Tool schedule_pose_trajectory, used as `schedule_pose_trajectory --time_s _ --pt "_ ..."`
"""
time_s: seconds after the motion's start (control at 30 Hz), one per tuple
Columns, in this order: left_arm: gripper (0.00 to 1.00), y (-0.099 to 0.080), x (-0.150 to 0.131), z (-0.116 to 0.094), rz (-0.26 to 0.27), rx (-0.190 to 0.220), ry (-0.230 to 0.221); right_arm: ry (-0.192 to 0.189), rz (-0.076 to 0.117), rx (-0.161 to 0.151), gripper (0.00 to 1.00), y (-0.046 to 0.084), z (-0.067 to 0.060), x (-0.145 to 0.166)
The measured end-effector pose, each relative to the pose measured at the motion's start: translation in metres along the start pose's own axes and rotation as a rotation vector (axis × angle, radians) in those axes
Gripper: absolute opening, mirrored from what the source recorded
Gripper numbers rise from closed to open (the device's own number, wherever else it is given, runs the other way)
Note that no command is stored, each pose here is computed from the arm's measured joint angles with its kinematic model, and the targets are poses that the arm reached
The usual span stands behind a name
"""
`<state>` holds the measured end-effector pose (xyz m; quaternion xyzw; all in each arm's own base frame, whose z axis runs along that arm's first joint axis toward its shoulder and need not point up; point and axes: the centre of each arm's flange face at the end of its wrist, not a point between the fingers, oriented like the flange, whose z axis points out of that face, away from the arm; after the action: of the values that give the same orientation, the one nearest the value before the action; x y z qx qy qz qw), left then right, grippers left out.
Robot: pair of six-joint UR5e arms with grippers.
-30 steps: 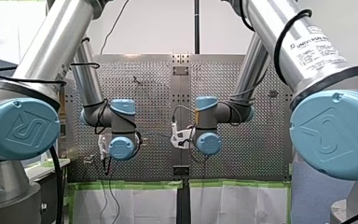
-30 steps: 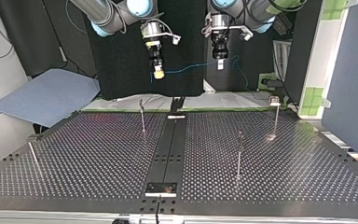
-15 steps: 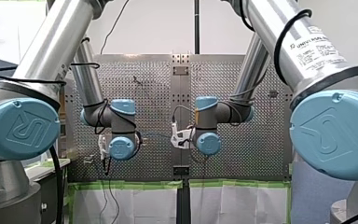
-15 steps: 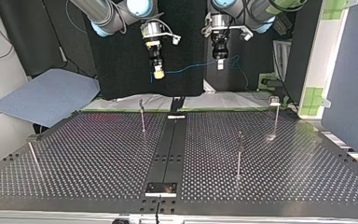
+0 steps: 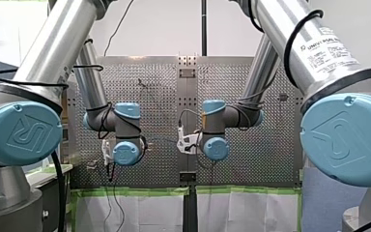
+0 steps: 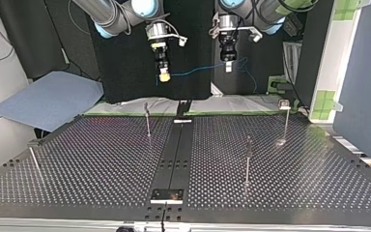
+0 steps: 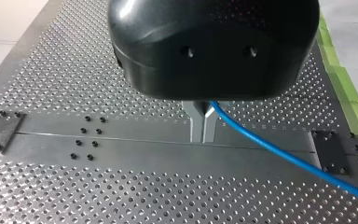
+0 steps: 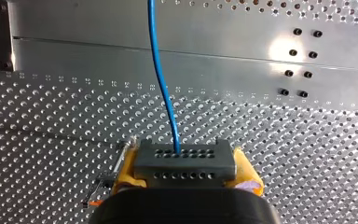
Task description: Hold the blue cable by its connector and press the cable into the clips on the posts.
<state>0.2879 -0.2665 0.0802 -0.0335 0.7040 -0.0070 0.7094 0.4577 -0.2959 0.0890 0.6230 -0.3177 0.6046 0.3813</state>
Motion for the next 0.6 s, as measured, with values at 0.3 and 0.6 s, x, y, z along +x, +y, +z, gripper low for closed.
schedule_pose_trajectory --time_s 0.3,0.6 --pt "0.01 0.01 0.027 -0.008 0.081 -0.018 0.09 -0.094 -0.028 0.003 0.0 0.0 -0.007 -0.035" --pt "0.01 0.014 0.044 -0.013 0.109 -0.021 0.133 -0.112 -0.033 0.004 0.0 0.0 -0.009 -0.043"
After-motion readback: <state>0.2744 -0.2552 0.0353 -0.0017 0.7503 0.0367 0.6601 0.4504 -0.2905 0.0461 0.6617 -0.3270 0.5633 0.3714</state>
